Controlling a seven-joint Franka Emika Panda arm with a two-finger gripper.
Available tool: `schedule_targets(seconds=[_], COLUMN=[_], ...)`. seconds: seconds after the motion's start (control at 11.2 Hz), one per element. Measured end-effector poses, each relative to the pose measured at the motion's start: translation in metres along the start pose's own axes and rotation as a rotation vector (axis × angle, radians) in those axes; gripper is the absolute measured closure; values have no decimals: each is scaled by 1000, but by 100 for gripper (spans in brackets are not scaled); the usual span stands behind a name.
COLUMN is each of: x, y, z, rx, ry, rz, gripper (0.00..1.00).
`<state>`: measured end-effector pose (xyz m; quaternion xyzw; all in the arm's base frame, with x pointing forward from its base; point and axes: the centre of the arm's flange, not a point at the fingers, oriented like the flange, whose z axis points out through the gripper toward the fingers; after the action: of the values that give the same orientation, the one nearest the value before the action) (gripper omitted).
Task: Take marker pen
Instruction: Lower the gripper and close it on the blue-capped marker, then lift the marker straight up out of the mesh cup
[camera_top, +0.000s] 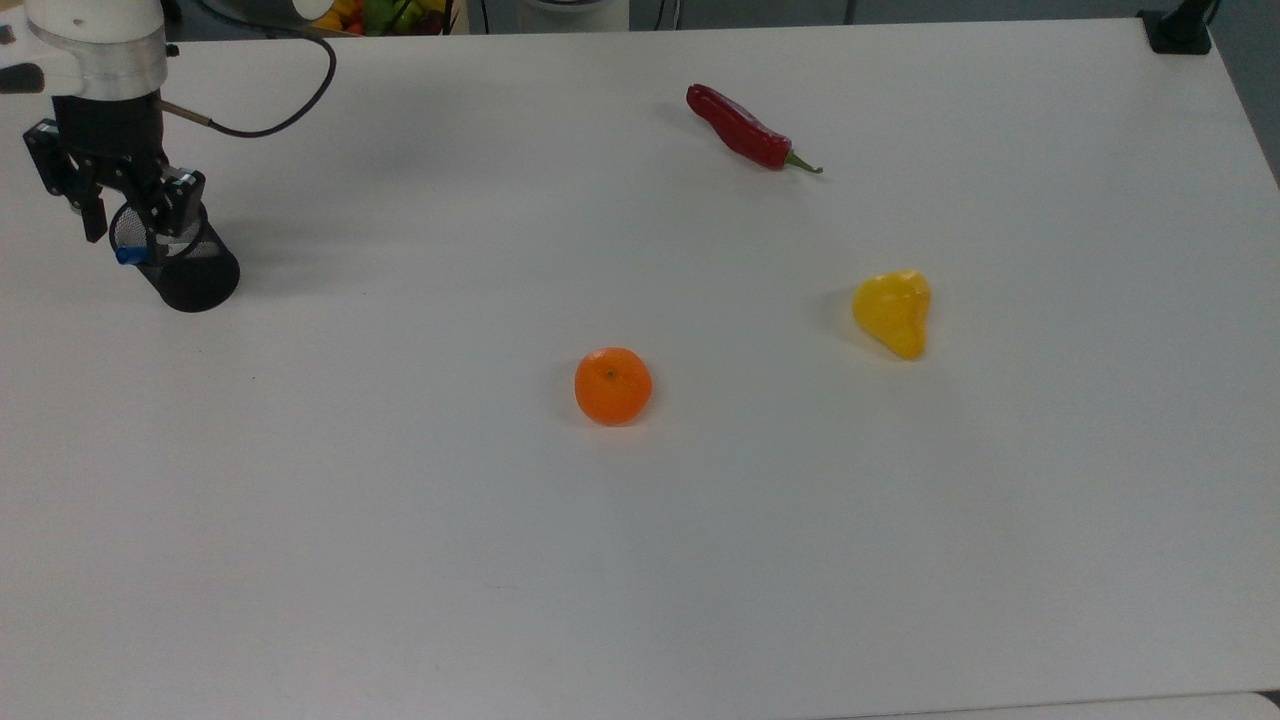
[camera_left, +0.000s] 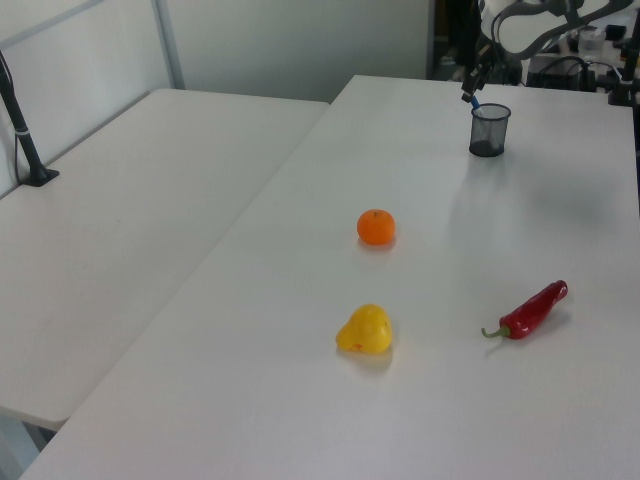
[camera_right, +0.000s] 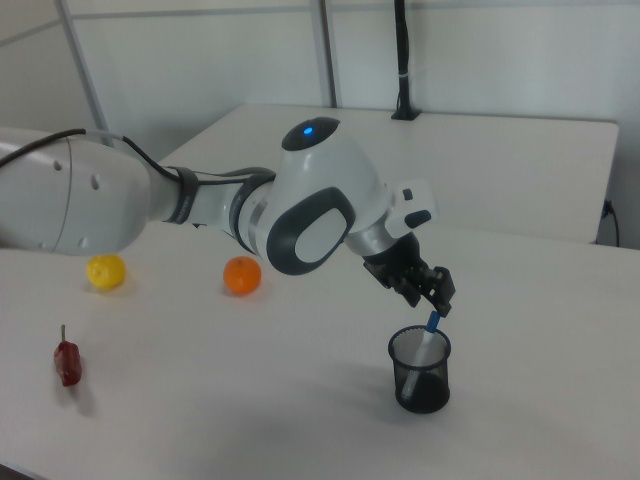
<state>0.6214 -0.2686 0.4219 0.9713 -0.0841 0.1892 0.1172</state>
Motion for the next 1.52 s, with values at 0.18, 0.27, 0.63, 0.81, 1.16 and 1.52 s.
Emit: schedule_targets(seconds=[0.18,0.27,0.63,0.81,1.16,1.52], x=[-3,-4,-6,-6,-3,14], y=[-4,-5,-1,1,4,24], z=[19,23,25,25,20,-40], rx=[-6,-7,-20,-22,-25,-39], ry=[0,-2,-9,-9,3,99], rz=[-7,-9,-20,-18,-15,13], gripper=[41,42,63,83,83,83])
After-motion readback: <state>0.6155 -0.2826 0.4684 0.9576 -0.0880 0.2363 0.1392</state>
